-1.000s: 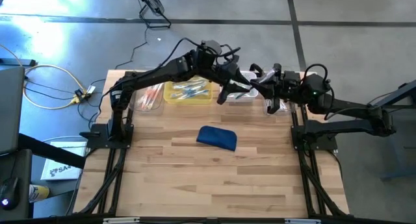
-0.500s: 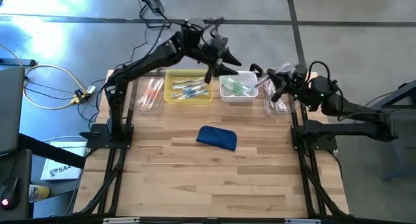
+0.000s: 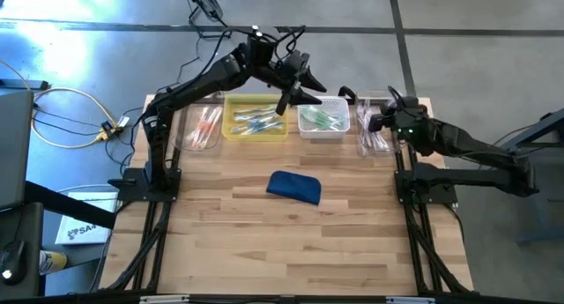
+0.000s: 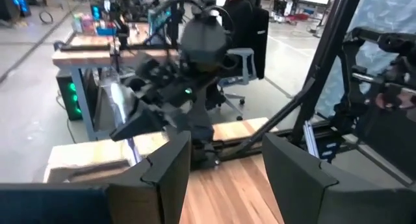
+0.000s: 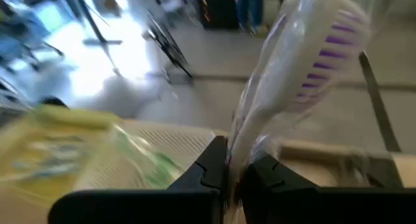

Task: Pick & Place Toothbrushes
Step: Put the violet toothbrush into the right transparent bin, then return to Home Position

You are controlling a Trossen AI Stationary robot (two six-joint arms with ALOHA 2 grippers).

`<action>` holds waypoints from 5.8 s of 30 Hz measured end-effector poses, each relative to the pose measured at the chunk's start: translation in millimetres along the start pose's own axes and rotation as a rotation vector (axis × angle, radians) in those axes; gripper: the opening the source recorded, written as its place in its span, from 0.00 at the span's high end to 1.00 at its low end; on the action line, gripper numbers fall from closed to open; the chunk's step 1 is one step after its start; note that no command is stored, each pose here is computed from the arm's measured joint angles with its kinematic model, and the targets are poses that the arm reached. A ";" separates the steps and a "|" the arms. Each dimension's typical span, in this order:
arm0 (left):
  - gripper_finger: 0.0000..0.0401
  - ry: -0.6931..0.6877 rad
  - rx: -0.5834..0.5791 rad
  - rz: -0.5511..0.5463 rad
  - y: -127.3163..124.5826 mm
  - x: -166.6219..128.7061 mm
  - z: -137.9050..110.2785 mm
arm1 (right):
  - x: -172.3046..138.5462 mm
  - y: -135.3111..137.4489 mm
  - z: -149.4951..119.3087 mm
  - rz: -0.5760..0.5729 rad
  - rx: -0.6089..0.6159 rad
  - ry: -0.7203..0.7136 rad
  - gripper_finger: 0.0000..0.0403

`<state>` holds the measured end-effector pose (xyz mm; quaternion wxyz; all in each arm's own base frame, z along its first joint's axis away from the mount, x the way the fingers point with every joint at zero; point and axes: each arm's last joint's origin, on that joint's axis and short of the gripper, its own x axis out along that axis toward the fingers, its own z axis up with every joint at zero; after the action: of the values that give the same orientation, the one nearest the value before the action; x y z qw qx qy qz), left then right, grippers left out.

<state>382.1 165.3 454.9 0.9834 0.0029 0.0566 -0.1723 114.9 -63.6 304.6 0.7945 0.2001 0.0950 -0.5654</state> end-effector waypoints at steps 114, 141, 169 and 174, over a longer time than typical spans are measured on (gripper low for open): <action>1.00 0.363 0.534 0.286 -170.7 24.4 9.4 | -31.9 61.6 15.9 0.956 -0.088 -0.040 0.99; 1.00 0.098 0.455 0.563 -213.4 -74.3 -65.7 | -41.5 52.9 20.7 0.964 -0.077 -0.085 0.99; 1.00 -0.111 0.461 0.727 -237.6 -167.2 -119.8 | -89.5 9.8 29.1 1.104 -0.075 -0.215 0.99; 1.00 -0.118 0.497 0.746 -240.6 -178.1 -129.1 | -92.5 -0.9 33.3 1.084 -0.049 -0.257 0.99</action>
<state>119.8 2.6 350.0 0.9492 0.2495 -0.0475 0.1857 79.9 1.6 369.3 0.9813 0.1311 -0.1061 -0.0934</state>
